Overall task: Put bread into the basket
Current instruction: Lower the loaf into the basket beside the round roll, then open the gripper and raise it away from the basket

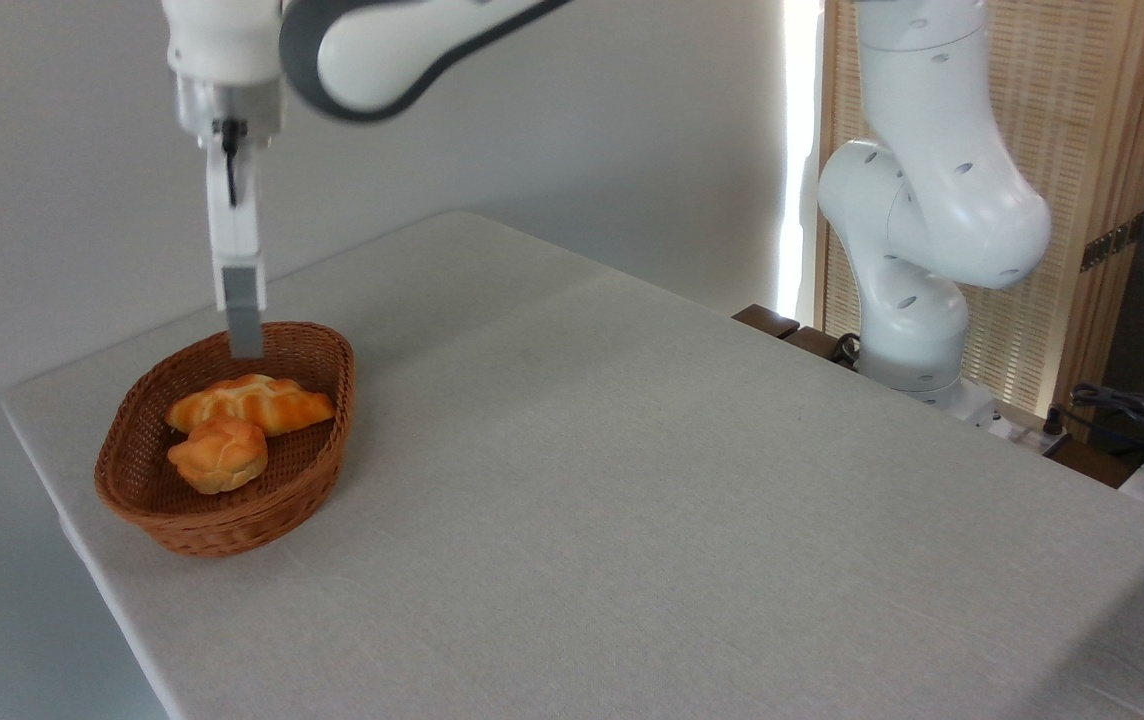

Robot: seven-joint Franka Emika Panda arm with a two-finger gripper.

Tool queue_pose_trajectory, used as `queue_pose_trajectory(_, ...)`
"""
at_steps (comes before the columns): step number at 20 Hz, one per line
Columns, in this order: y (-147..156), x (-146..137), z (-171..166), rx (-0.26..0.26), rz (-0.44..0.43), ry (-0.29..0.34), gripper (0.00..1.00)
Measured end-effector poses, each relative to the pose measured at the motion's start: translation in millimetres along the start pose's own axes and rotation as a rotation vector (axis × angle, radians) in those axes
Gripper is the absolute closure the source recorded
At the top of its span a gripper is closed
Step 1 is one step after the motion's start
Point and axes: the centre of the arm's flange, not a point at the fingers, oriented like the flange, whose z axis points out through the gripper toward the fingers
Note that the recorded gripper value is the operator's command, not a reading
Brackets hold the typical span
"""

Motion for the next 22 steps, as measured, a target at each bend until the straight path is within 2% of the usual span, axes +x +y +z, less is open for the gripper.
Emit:
queue_pose_trajectory(4,-22,-56,-69,0.004,-0.097,-0.071,0.00)
queue_pose_trajectory(8,-48,-109,-104,-0.009,-0.200,-0.118,0.00)
queue_pose_trajectory(11,-67,-146,-128,0.016,-0.272,-0.116,0.00)
queue_pose_trajectory(13,-71,-160,-135,0.018,-0.299,-0.122,0.00)
queue_pose_trajectory(16,-72,-168,-133,0.006,-0.311,-0.142,0.00)
queue_pose_trajectory(22,-75,-195,-131,-0.054,-0.362,-0.196,0.00)
